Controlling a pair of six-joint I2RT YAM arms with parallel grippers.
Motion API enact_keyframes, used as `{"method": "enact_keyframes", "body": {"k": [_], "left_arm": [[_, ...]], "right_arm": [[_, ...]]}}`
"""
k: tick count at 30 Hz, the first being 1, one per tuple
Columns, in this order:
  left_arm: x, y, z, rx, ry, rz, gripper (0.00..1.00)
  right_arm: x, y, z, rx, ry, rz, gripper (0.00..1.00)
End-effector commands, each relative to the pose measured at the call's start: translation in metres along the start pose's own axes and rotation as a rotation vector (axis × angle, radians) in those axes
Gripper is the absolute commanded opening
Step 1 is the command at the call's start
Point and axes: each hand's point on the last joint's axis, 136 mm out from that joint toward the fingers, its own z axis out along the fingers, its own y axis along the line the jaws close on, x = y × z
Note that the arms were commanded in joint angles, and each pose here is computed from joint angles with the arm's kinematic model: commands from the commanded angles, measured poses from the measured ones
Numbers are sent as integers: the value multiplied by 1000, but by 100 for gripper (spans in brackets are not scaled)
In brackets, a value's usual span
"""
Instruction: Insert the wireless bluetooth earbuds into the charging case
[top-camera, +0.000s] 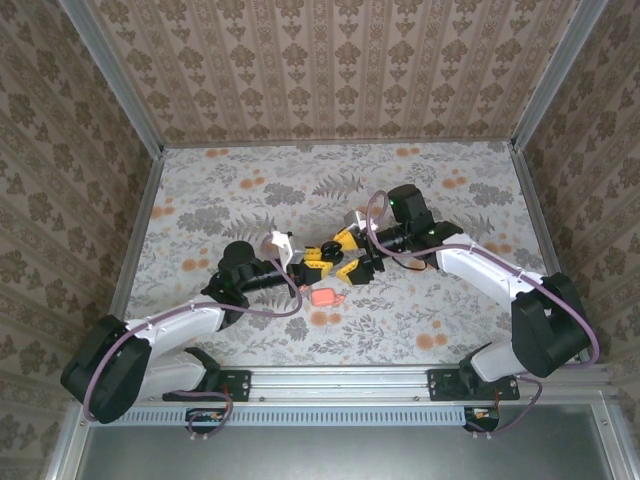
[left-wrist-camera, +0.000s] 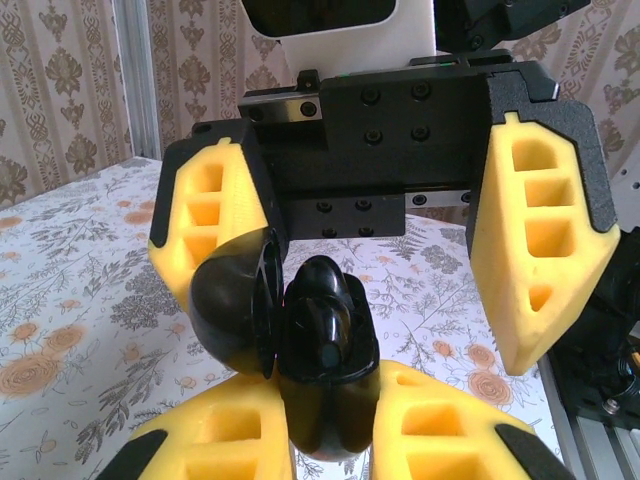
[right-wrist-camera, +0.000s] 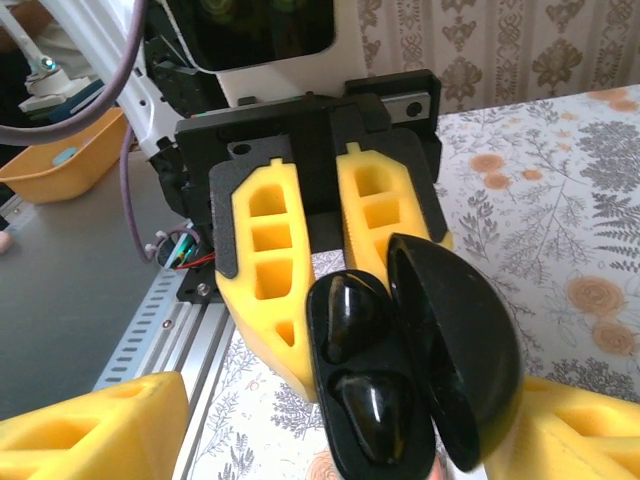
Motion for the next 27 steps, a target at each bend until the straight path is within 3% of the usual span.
{"method": "enact_keyframes", "body": {"k": [1,10,17,19,27], "left_arm": [[-14,-2,3,9,-28,52,8],[-9,1,2,-17,-19,51,8],[-9,0,2,-7,-17,50,8],[-10,-1,2,-1,-20,53,8],[-10,-3,3,12,-23,51,8]], "right_arm": [[-12,10,-1,-60,-22,-43,73],[-23,29,-23,-62,-67,-101,60],[-22,20,-51,70,-92,-129,55],[-17,6,-52,146,-61,-140,54],[-17,4,-35,116,-16,-223,50]]}}
